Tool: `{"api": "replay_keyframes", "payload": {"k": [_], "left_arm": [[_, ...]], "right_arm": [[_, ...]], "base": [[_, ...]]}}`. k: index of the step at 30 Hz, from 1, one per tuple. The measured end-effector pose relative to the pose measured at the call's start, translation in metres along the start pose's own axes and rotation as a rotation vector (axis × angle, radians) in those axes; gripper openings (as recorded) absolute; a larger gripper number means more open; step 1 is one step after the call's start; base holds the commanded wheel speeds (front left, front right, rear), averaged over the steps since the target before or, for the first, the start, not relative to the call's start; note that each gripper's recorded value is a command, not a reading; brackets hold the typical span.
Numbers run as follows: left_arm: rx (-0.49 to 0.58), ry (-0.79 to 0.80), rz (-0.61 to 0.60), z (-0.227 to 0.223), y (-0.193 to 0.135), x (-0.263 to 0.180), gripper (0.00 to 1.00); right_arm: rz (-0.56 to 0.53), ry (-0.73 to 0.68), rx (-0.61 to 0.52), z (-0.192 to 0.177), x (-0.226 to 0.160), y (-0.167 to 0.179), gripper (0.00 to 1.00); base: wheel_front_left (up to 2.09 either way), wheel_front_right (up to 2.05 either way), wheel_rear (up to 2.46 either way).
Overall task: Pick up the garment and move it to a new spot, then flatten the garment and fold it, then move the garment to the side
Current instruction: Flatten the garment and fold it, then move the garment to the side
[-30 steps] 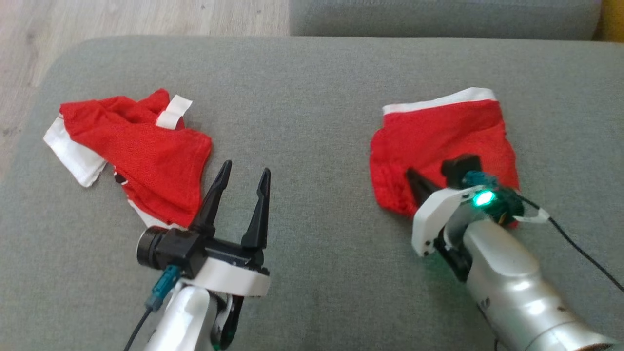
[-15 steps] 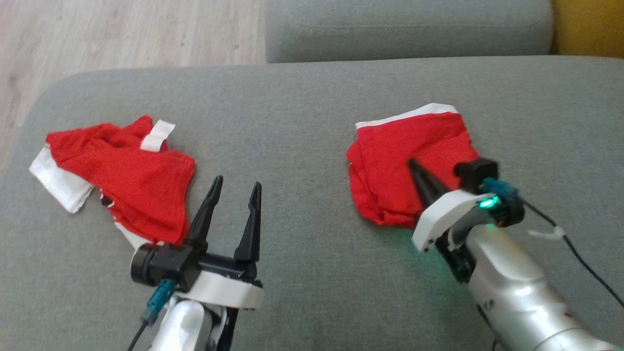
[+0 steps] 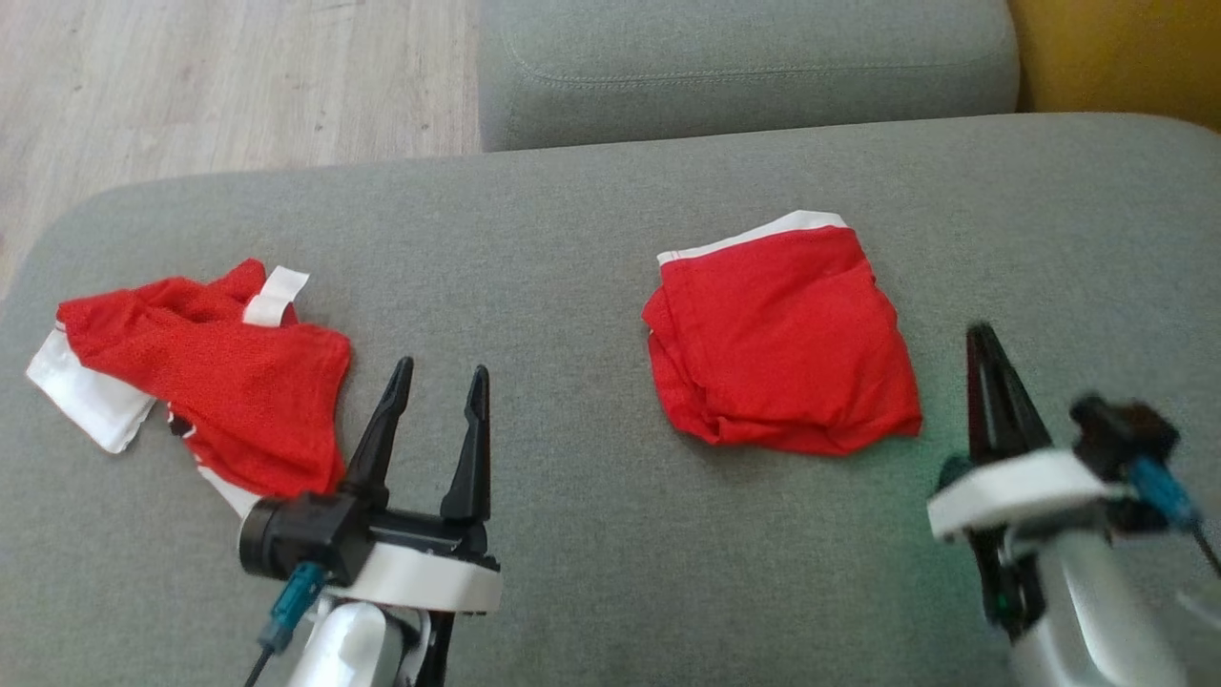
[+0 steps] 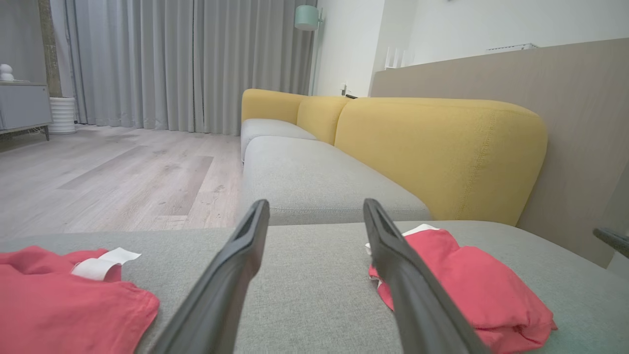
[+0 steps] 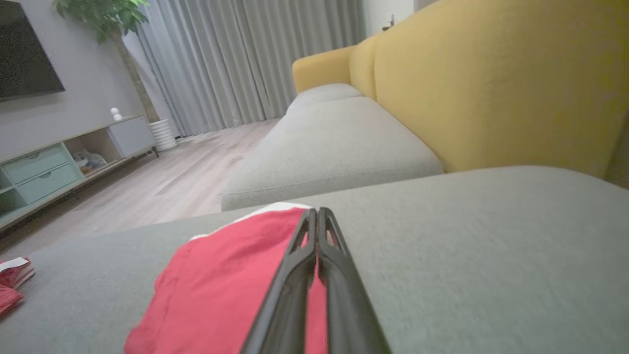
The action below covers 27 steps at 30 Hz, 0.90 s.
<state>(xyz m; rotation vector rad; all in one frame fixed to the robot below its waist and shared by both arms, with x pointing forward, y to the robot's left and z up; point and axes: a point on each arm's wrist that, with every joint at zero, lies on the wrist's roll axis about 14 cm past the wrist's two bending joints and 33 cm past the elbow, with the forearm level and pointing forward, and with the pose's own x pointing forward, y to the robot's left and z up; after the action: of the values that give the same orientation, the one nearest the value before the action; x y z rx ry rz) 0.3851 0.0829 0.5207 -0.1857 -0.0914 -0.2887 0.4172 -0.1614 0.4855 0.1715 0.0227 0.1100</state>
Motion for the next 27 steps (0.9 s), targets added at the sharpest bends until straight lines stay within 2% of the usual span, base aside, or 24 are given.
{"api": "replay_keyframes", "payload": {"k": [2, 3, 4, 19, 27], "left_arm": [[-0.001, 0.005, 0.007, -0.002, 0.001, -0.002, 1.00], [-0.003, 0.009, 0.008, -0.003, 0.001, -0.003, 1.00], [-0.007, 0.013, 0.011, -0.005, 0.002, -0.004, 1.00], [-0.021, 0.052, 0.036, -0.019, 0.009, -0.007, 1.00], [-0.024, 0.071, 0.048, -0.028, 0.020, 0.011, 1.00]], "right_arm": [[-0.034, 0.008, 0.016, -0.007, -0.014, -0.007, 0.03], [-0.046, 0.007, 0.018, -0.008, -0.019, -0.010, 0.71], [-0.051, 0.005, 0.009, -0.008, -0.022, -0.012, 1.00], [-0.023, 0.005, 0.003, -0.011, -0.018, -0.003, 1.00], [-0.007, 0.190, -0.018, -0.042, 0.028, -0.002, 1.00]], "base": [[0.00, 0.00, 0.00], [0.00, 0.00, 0.00], [0.00, 0.00, 0.00], [0.00, 0.00, 0.00], [0.00, 0.00, 0.00]]}}
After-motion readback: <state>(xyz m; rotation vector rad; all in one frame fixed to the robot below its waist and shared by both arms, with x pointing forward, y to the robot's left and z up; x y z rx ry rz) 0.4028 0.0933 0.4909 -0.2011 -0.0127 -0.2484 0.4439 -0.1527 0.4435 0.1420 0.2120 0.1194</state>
